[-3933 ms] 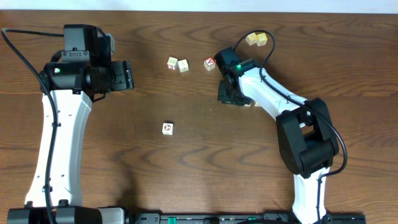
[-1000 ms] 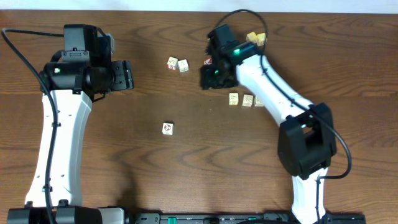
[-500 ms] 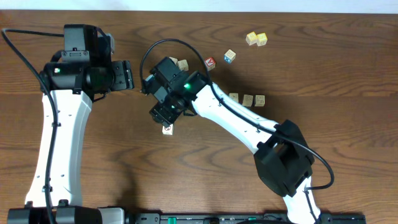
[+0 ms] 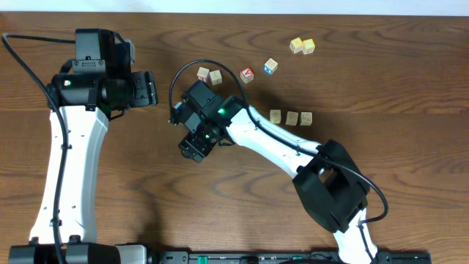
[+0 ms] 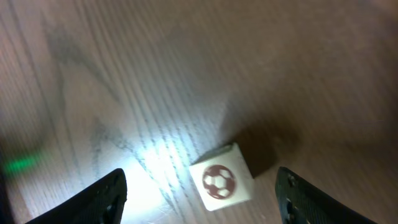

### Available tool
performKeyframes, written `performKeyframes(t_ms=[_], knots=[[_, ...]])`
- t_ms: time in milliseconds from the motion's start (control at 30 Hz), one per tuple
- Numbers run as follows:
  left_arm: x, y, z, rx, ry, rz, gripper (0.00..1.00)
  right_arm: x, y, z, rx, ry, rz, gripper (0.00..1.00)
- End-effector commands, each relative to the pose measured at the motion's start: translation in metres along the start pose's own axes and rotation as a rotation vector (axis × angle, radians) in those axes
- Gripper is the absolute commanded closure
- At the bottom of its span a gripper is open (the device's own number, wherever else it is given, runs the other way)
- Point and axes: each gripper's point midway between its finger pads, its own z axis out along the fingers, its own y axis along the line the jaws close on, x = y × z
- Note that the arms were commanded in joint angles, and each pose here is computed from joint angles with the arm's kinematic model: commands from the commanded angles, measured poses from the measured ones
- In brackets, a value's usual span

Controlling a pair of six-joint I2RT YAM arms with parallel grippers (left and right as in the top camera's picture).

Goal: Lift 4 blocks
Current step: 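Move the right gripper left over the soccer-ball block, then lower the right gripper and close it on the soccer-ball block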

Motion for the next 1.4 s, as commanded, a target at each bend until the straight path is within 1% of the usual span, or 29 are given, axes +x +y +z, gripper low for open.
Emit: performKeyframes(t_ms=[0,400,500,567,667,800,933,967,1067,1200,1233,1300,1367], knots=[[-0.005,0.002,-0.003,-0.009,-0.016,0.001,0.25,0.008,0.009,0.011,-0.024,0.017,-0.004,0.25],[-0.005,0.002,-0.003,-0.009,-0.016,0.001,0.25,0.017,0.001,0.024,-0.007,0.006,0.002,0.24],[-0.005,0.002,-0.003,-0.009,-0.016,0.001,0.26,0.016,-0.002,0.024,0.006,0.001,-0.001,0.21],[-0.005,0.002,-0.003,-0.009,-0.016,0.001,0.26,0.019,-0.012,0.026,0.06,0.011,-0.01,0.18],[-0.005,0.002,-0.003,-0.009,-0.016,0.001,0.26,0.029,-0.032,0.033,0.151,0.051,-0.052,0.19],[-0.005,0.002,-0.003,-0.009,-0.016,0.001,0.26,0.038,-0.03,0.041,0.106,0.081,-0.046,0.21],[-0.005,0.002,-0.003,-0.009,-0.016,0.001,0.25,0.039,-0.029,0.041,0.092,0.082,-0.062,0.23],[-0.005,0.002,-0.003,-0.009,-0.016,0.001,0.26,0.039,-0.029,0.041,0.092,0.083,-0.065,0.25],[-0.005,0.002,-0.003,-0.009,-0.016,0.001,0.26,0.039,-0.029,0.041,0.093,0.083,-0.066,0.37],[-0.005,0.002,-0.003,-0.009,-0.016,0.001,0.26,0.035,-0.033,0.041,0.102,0.068,-0.064,0.45],[-0.005,0.002,-0.003,-0.009,-0.016,0.001,0.26,0.034,-0.035,0.04,0.11,0.063,-0.055,0.48],[-0.005,0.002,-0.003,-0.009,-0.016,0.001,0.26,0.032,-0.045,0.039,0.153,0.053,-0.016,0.57],[-0.005,0.002,-0.003,-0.009,-0.016,0.001,0.25,0.031,-0.055,0.036,0.196,0.047,0.014,0.62]])
